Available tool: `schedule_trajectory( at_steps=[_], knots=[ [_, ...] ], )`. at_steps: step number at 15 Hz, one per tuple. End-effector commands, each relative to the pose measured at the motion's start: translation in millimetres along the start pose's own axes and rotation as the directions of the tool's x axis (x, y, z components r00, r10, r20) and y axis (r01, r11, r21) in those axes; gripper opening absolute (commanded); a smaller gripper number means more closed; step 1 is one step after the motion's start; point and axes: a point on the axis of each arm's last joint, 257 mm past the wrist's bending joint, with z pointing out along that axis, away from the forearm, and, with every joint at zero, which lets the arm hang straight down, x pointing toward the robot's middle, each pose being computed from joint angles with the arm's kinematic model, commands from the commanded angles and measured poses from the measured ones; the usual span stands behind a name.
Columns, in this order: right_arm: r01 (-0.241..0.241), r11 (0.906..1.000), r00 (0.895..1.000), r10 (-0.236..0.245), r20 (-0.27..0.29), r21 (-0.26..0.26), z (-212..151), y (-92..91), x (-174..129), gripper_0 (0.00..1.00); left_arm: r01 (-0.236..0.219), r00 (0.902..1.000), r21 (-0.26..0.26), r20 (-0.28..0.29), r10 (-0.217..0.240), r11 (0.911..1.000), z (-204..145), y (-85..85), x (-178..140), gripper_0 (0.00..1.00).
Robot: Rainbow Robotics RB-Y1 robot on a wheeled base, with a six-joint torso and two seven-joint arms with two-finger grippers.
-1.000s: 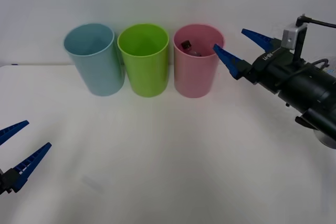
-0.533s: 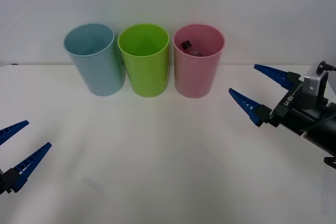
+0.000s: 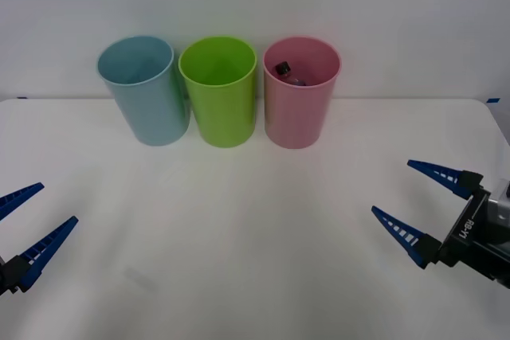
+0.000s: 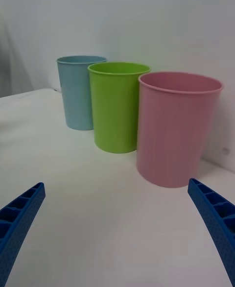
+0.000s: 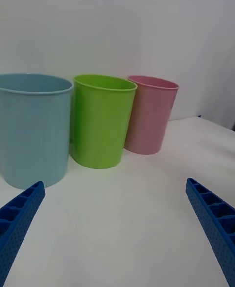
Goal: Grasp the object on the table and drop it into the matching bin: aluminum can to the light blue bin, PET bottle to the pink bin.
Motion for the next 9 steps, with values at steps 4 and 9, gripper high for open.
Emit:
schedule_trajectory(
  at_steps=[4,9],
  knots=[
    [-0.019,0.9988,1.000,0.020,0.022,-0.045,-43,3.1,38,1.00,0.000,1.0000,0.000,0.000,0.000,1.0000,0,0.0,0,1.00],
    [-0.076,0.9965,0.997,0.076,0.002,-0.037,-83,-0.3,68,1.00,0.000,1.0000,0.000,0.000,0.000,1.0000,0,0.0,0,1.00]
  ],
)
